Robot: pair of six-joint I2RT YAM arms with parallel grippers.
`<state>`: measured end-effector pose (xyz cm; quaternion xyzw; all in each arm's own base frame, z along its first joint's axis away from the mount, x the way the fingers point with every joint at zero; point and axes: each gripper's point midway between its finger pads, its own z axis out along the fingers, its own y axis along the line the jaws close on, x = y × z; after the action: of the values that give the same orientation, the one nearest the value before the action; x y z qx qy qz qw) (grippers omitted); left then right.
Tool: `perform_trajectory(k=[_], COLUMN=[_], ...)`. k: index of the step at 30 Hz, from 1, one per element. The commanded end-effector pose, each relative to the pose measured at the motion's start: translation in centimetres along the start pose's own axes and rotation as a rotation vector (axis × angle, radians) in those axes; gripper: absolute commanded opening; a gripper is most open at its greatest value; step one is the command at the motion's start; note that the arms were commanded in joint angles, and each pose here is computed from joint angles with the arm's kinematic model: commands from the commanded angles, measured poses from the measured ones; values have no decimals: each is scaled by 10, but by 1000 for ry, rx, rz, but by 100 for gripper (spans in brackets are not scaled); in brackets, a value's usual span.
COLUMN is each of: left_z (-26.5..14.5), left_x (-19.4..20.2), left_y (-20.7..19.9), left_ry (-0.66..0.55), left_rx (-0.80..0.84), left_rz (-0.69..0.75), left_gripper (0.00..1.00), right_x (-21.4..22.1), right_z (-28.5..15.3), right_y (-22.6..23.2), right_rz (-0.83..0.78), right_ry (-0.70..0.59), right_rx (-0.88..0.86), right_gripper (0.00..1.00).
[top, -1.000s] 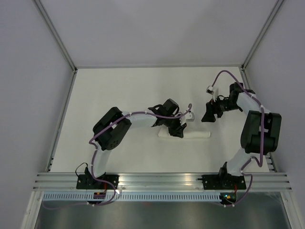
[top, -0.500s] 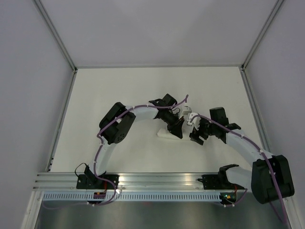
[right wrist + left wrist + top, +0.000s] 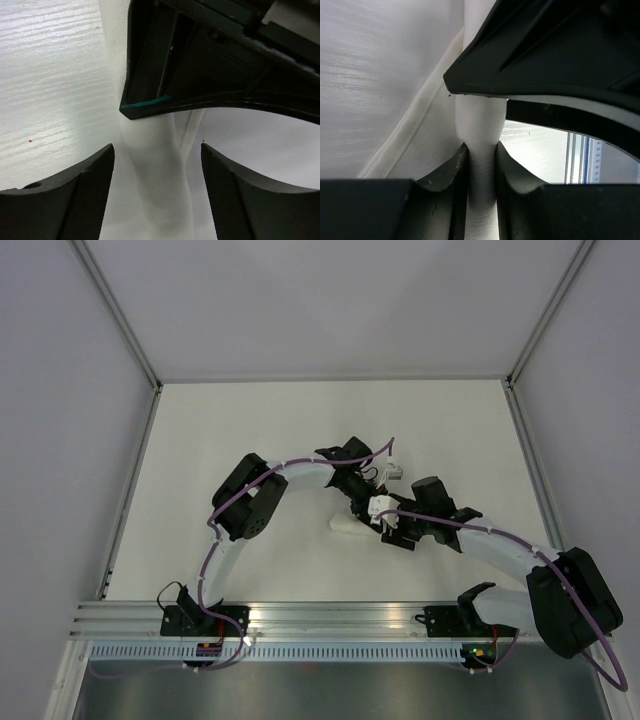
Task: Fold the napkin, place the utensils inside, and roll it up
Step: Roll the napkin with the utensil
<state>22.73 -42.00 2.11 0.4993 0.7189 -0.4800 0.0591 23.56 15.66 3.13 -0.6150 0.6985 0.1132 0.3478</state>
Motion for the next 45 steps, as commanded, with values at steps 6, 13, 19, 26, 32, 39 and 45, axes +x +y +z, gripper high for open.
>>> perform_trajectory(k=[6, 13, 19, 26, 32, 39, 45], left_z=[9, -6, -30, -103, -179, -195, -181], left_x=[51, 9, -23, -58, -70, -58, -52], left_y=[36, 25, 22, 32, 24, 1, -29], left_ry=[139, 21, -83, -302, -516, -615, -645], left_rx=[-163, -170, -247, -481, -730, -799, -844], left_rz=[-137, -69, -32, 27, 50, 152, 308], left_gripper=[27, 42, 51, 51, 52, 49, 50], right_x=[9, 13, 16, 20, 22, 23, 24], right_z=[6, 5, 6, 11, 14, 12, 15], right_y=[1, 7, 12, 18, 23, 18, 7], right_rz=[-21, -29, -19, 4, 44, 131, 214], right_ry=[50, 93, 116, 155, 186, 224, 251], right_rx=[-3, -64, -104, -194, -286, -455, -587], right_gripper=[49, 33, 31, 29, 27, 27, 26])
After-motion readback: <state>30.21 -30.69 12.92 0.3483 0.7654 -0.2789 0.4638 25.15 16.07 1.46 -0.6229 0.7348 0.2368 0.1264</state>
